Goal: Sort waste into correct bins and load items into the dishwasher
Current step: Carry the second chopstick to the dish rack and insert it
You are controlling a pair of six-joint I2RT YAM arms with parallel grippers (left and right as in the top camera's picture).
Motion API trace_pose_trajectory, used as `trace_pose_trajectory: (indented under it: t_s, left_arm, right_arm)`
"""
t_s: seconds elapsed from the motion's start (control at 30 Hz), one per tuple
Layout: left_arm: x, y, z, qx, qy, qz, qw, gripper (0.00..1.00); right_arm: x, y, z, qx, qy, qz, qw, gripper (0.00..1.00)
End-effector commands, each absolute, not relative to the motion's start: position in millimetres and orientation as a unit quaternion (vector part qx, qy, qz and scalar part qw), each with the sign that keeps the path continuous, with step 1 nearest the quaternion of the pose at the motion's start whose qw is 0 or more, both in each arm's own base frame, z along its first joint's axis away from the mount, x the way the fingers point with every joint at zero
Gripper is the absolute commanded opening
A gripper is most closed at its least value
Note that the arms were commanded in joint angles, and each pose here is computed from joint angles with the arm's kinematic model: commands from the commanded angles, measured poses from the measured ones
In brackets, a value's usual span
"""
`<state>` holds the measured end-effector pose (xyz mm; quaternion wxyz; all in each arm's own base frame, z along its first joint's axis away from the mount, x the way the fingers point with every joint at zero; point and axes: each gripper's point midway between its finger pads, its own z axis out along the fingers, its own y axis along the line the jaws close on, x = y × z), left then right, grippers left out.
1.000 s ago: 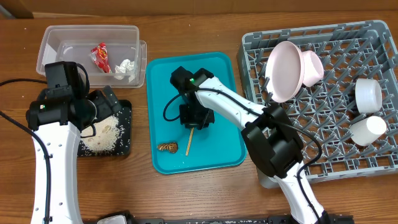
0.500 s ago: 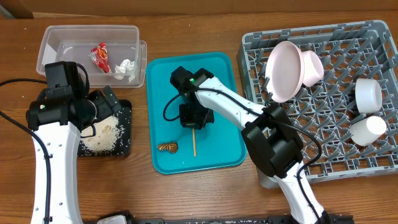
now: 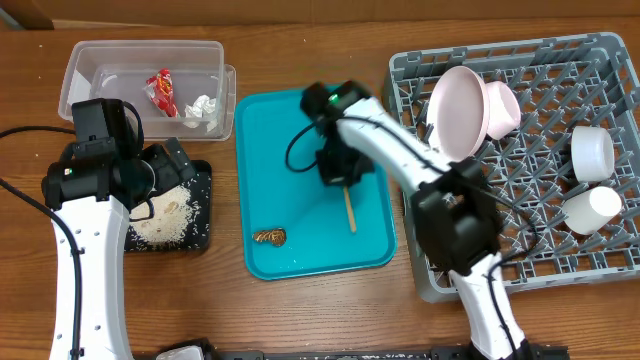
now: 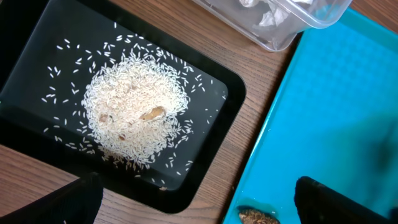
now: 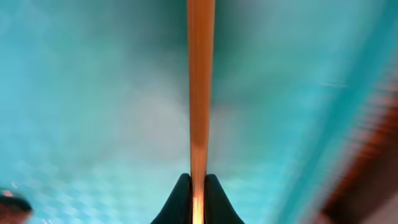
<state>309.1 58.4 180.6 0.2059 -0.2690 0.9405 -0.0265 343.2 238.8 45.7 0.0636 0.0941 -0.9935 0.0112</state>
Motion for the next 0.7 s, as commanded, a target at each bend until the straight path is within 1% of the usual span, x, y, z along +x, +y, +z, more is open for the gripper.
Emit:
trace_pose_trajectory:
  t_s: [0.0, 0.13, 0.27, 0.47, 0.67]
  left_arm:
    - [313, 59, 182, -0.266, 0.941, -0.029, 0.209, 1.0]
    - [315, 60, 183, -0.266, 0.94, -0.029, 0.213, 1.0]
    - [316, 60, 183, -0.266, 0.939, -0.03, 0.215, 1.0]
    - [317, 60, 184, -0.265, 0.939, -0.03, 0.218, 1.0]
    - [317, 60, 183, -0.265, 0.939, -0.03, 0.217, 1.0]
  right_arm:
    - [367, 212, 123, 0.127, -0.991, 0.018, -0.034, 0.04]
    - [366, 175, 153, 0.1, -0.994, 0.025, -0.041, 0.04]
    - [362, 139, 164, 0.077, -0.996, 0.03, -0.023, 0.04]
    - [353, 103, 157, 0.079, -0.996, 0.041, 0.024, 0.04]
    - [348, 90, 130, 0.068, -0.996, 0.033, 0.053, 0.04]
